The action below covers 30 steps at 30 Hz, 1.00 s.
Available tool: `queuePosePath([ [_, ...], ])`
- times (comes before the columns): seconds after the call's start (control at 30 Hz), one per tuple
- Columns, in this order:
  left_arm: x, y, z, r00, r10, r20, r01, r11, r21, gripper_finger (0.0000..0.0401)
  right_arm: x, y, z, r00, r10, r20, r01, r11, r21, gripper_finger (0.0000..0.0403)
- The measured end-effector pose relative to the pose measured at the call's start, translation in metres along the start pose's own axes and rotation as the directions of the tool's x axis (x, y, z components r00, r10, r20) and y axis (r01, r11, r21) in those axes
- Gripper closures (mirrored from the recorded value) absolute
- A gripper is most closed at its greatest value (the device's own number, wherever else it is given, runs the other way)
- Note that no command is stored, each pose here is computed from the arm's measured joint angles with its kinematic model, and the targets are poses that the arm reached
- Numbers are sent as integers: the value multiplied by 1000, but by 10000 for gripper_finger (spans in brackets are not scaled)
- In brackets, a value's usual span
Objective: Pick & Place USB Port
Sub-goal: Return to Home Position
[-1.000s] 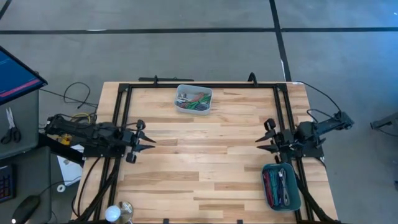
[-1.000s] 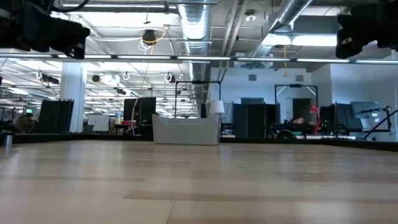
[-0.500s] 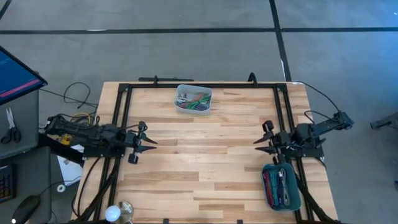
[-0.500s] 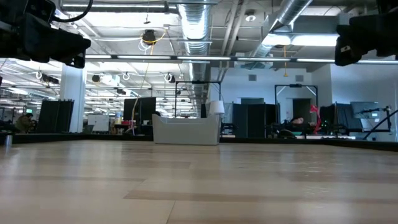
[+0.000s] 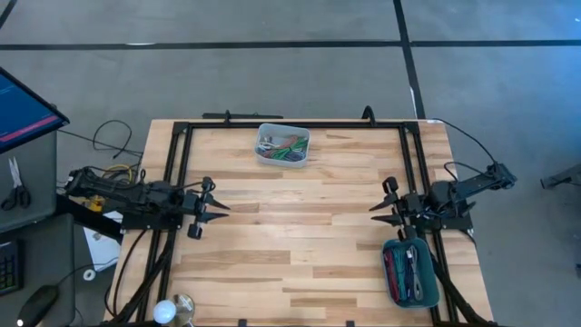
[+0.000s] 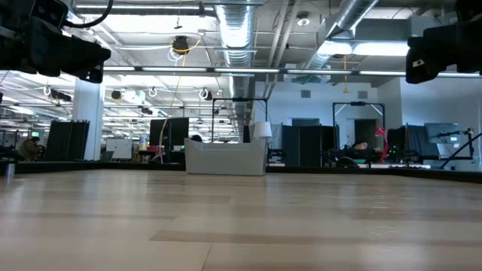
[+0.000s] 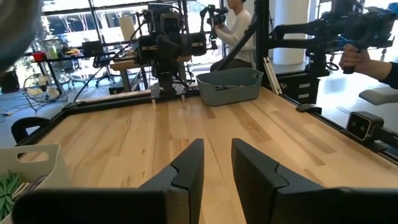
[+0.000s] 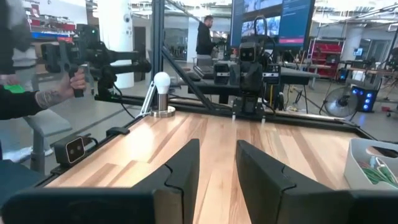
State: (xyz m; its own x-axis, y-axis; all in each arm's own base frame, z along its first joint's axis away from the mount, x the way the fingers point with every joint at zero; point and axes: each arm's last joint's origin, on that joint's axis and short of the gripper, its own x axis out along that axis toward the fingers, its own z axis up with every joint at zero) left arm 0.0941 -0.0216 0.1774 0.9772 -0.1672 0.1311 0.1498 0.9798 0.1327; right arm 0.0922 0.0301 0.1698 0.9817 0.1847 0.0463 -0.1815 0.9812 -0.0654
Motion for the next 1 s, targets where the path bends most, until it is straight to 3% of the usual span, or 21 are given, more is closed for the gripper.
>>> queuePosePath([
  [0.57, 0, 1, -9, 992, 74, -99, -73, 997, 8, 319, 7, 2, -10, 993, 7, -117, -5, 1000, 22, 305],
  [1.0, 0, 2, -10, 989, 91, -114, -85, 995, 60, 320, 7, 2, -10, 993, 7, -117, -5, 1000, 17, 305],
])
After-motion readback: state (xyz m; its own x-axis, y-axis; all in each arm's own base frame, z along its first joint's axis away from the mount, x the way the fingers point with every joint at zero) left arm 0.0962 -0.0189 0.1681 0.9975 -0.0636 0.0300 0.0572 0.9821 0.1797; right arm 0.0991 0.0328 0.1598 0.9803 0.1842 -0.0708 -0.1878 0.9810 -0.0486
